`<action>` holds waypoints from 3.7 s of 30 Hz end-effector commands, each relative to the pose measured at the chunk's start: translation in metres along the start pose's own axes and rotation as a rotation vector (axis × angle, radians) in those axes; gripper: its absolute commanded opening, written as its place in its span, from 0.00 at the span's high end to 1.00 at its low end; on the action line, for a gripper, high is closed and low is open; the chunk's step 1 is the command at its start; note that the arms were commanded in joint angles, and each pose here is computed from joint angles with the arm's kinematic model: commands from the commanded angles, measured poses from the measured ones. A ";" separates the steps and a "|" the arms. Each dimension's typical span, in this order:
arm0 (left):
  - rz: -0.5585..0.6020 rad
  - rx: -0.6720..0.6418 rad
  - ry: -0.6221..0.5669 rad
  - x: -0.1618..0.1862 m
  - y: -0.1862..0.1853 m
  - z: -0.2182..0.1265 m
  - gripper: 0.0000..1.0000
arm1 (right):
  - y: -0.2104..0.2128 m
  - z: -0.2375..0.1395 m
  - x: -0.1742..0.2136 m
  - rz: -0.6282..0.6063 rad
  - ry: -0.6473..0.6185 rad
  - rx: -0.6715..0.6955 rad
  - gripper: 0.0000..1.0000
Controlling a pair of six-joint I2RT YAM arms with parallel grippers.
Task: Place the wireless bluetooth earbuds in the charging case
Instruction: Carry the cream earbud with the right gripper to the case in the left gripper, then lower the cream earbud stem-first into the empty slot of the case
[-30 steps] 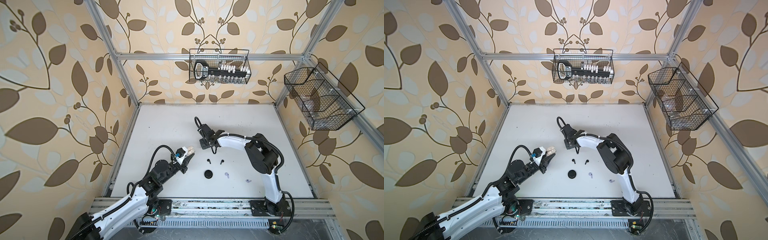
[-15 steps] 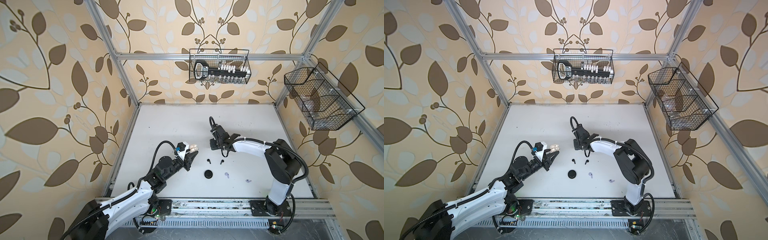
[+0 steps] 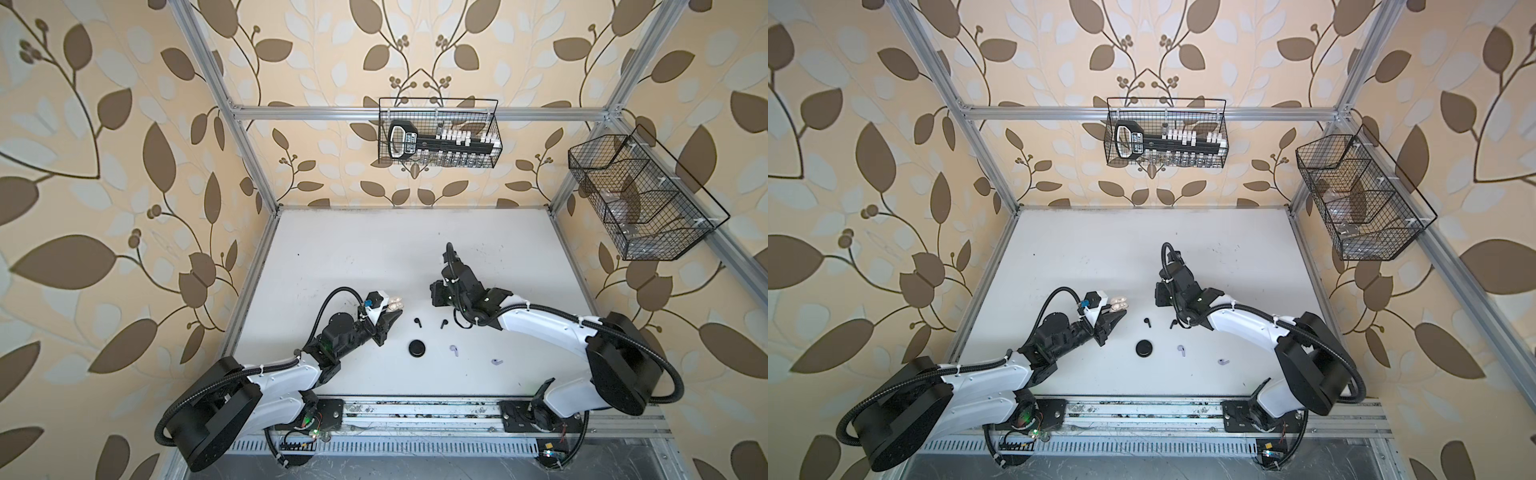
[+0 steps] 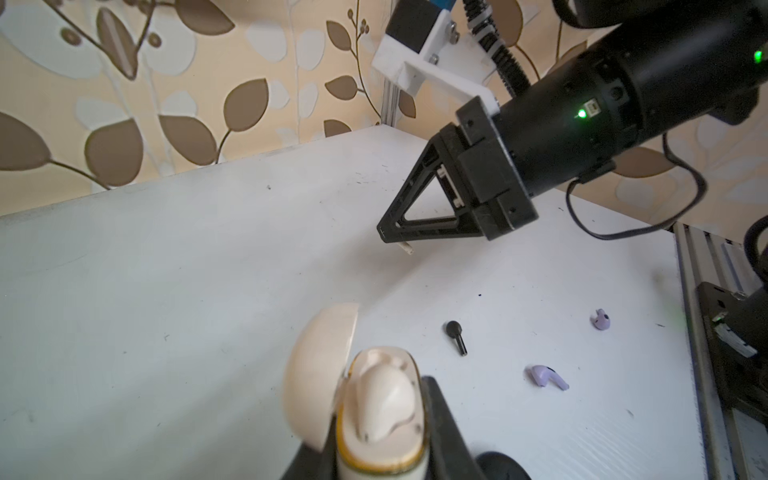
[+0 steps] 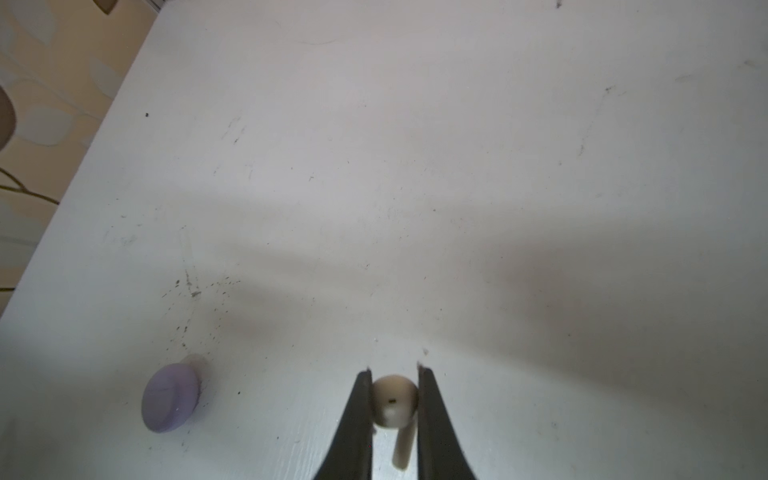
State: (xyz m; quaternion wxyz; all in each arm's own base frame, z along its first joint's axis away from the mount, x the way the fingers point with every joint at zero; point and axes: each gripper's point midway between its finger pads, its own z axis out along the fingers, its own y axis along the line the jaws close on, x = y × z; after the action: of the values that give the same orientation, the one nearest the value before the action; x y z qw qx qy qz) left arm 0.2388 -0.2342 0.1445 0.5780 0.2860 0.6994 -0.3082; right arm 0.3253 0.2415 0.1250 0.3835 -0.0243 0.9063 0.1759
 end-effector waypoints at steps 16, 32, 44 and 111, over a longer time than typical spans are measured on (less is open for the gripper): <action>0.023 0.165 -0.233 -0.048 -0.023 0.021 1.00 | 0.048 -0.079 -0.012 0.135 -0.251 -0.196 0.85; 0.000 0.278 -0.240 -0.055 -0.042 0.019 1.00 | 0.081 -0.102 -0.017 0.120 -0.388 -0.295 0.84; -0.123 0.314 -0.267 -0.073 -0.046 0.018 1.00 | 0.088 -0.103 -0.014 0.077 -0.451 -0.305 0.83; -0.190 0.328 -0.396 -0.133 -0.052 -0.020 1.00 | 0.107 -0.106 0.002 -0.127 -0.552 -0.376 0.87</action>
State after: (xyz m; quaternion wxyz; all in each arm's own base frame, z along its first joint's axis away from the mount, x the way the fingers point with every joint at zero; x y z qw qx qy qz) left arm 0.2152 -0.2677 0.2297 0.5467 0.2364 0.6168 -0.5146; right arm 0.2376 0.3027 0.2513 0.6306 -0.0646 0.6960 0.3374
